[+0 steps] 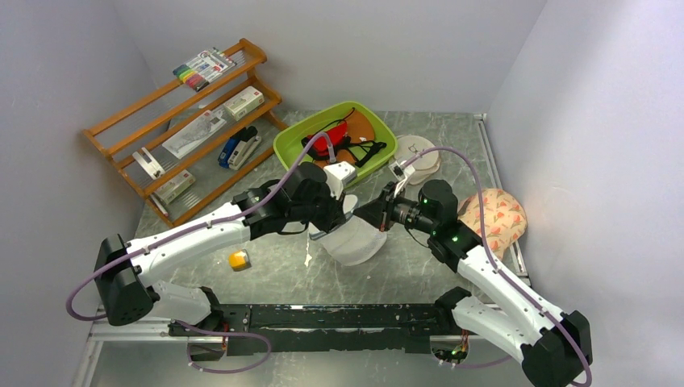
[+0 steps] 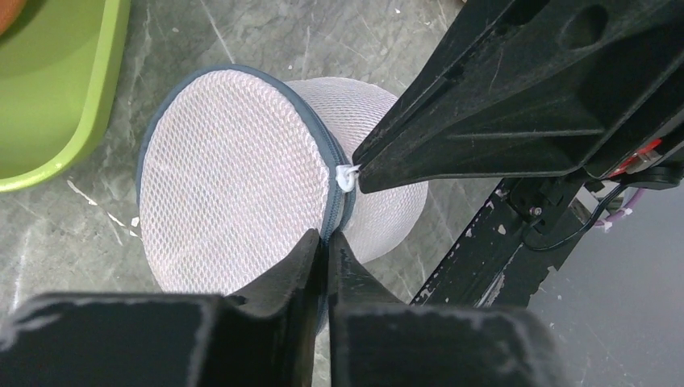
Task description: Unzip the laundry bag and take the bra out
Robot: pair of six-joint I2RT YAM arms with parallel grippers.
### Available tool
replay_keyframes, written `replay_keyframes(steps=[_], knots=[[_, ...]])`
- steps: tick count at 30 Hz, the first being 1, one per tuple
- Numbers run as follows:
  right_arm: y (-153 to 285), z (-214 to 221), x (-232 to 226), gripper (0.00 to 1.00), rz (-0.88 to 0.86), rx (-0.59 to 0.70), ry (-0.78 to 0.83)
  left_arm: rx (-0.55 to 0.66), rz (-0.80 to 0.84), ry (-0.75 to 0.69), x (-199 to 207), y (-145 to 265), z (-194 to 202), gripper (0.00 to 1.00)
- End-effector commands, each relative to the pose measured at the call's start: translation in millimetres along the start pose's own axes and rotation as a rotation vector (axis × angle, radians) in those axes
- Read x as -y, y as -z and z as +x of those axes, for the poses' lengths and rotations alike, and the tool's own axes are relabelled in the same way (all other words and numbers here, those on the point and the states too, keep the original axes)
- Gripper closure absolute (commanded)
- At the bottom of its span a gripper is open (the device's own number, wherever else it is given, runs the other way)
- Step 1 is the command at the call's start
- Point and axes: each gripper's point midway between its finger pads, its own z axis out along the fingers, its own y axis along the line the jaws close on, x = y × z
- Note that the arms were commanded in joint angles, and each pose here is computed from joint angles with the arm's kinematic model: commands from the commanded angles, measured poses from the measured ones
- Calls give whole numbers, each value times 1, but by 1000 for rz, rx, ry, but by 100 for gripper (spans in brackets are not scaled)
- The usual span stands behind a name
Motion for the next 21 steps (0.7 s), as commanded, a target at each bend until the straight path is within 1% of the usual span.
replay_keyframes(steps=[1,2,5,10,13,17,21], knots=[[4,-10,-5,100,-2,34,29,59,23,-10,6,10,-19,88],[4,-8,-1,100,21,33,19,70,24,-18,7,14,-22,90],[2,-5,19,100,120,38,-2,122,14,-48,5,27,-30,93],[8,-3,60,100,365,28,-66,235,29,-62,7,55,-42,93],[13,5,84,100,489,21,-102,259,22,-55,5,66,-40,93],[7,9,89,100,481,12,-105,246,-11,-66,-1,74,-34,93],[0,4,76,100,399,-9,-65,222,-45,-64,-7,75,-31,93]])
